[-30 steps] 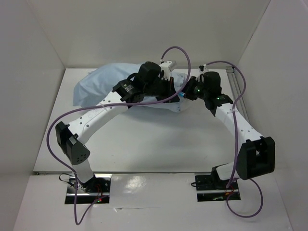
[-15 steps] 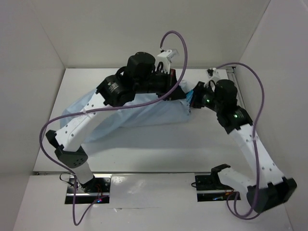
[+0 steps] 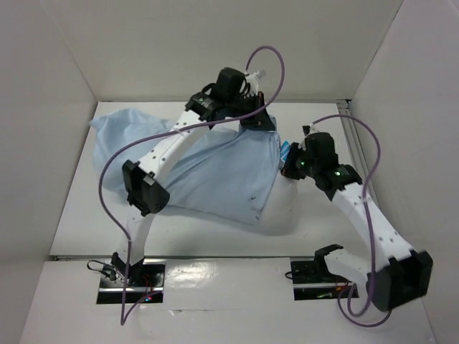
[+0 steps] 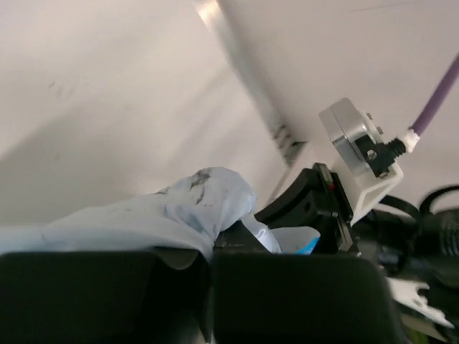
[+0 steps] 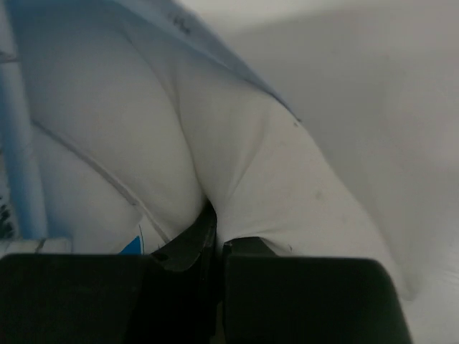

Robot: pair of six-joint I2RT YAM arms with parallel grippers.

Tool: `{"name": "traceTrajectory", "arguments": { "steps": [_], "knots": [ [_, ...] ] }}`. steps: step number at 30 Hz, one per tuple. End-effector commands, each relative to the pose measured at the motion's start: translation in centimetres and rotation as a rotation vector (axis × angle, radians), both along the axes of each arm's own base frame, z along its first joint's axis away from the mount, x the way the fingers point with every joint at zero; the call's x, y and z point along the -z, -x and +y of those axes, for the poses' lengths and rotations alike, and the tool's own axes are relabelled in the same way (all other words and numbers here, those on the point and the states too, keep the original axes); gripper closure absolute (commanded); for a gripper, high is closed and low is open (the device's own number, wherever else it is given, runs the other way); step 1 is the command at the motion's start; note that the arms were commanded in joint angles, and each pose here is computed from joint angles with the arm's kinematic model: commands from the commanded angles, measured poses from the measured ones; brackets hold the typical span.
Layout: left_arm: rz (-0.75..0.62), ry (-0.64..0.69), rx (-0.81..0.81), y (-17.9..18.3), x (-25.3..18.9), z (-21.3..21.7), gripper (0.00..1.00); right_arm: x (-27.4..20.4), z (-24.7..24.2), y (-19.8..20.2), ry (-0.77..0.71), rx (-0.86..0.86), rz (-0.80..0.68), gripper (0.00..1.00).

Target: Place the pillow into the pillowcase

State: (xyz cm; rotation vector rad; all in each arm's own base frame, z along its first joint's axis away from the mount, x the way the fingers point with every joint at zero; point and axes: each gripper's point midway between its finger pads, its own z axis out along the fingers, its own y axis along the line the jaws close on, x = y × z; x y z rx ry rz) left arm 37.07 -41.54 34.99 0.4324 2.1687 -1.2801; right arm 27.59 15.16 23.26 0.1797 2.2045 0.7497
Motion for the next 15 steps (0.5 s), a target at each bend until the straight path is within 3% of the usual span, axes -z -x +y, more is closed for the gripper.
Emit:
{"name": "traceTrajectory", "arguments": {
  "steps": [1, 2, 4, 5, 7, 10, 12, 14, 15],
  "knots": [
    [-0.172, 0.067, -0.107, -5.9, -1.7, 0.8, 0.87, 7.0, -0.5, -1.5, 0.068, 0.023, 0.169, 1.0],
    [-0.159, 0.047, -0.103, -5.9, -0.9, 0.9, 0.63, 7.8, -0.6, -2.5, 0.07, 0.035, 0.179, 1.0],
    [-0.172, 0.017, -0.114, -5.8, -0.8, 2.0, 0.46, 9.9, -1.0, -5.0, 0.055, 0.064, 0.228, 1.0],
    [-0.188, 0.011, -0.121, -5.6, -1.2, 2.4, 0.32, 9.9, -1.0, -6.1, 0.039, 0.063, 0.223, 1.0],
    [-0.26, -0.004, -0.157, -4.9, -3.5, 4.0, 0.22, 11.9, -1.2, -7.5, 0.03, 0.077, 0.286, 1.0],
    [-0.3, -0.064, -0.203, -4.0, -4.4, 6.2, 0.18, 11.3, -2.4, -9.8, 0.008, 0.11, 0.285, 0.92],
    [-0.283, -0.123, -0.215, -2.9, -3.8, 7.0, 0.24, 10.6, -3.7, -10.7, 0.001, 0.147, 0.274, 0.77],
    [-0.304, -0.189, -0.231, -1.2, -3.8, 7.3, 0.33, 9.3, -6.0, -10.4, 0.023, 0.201, 0.252, 0.57],
    [-0.298, -0.23, -0.226, -0.4, -3.0, 7.2, 0.33, 8.6, -6.9, -10.4, 0.03, 0.229, 0.241, 0.35]
  ]
}}
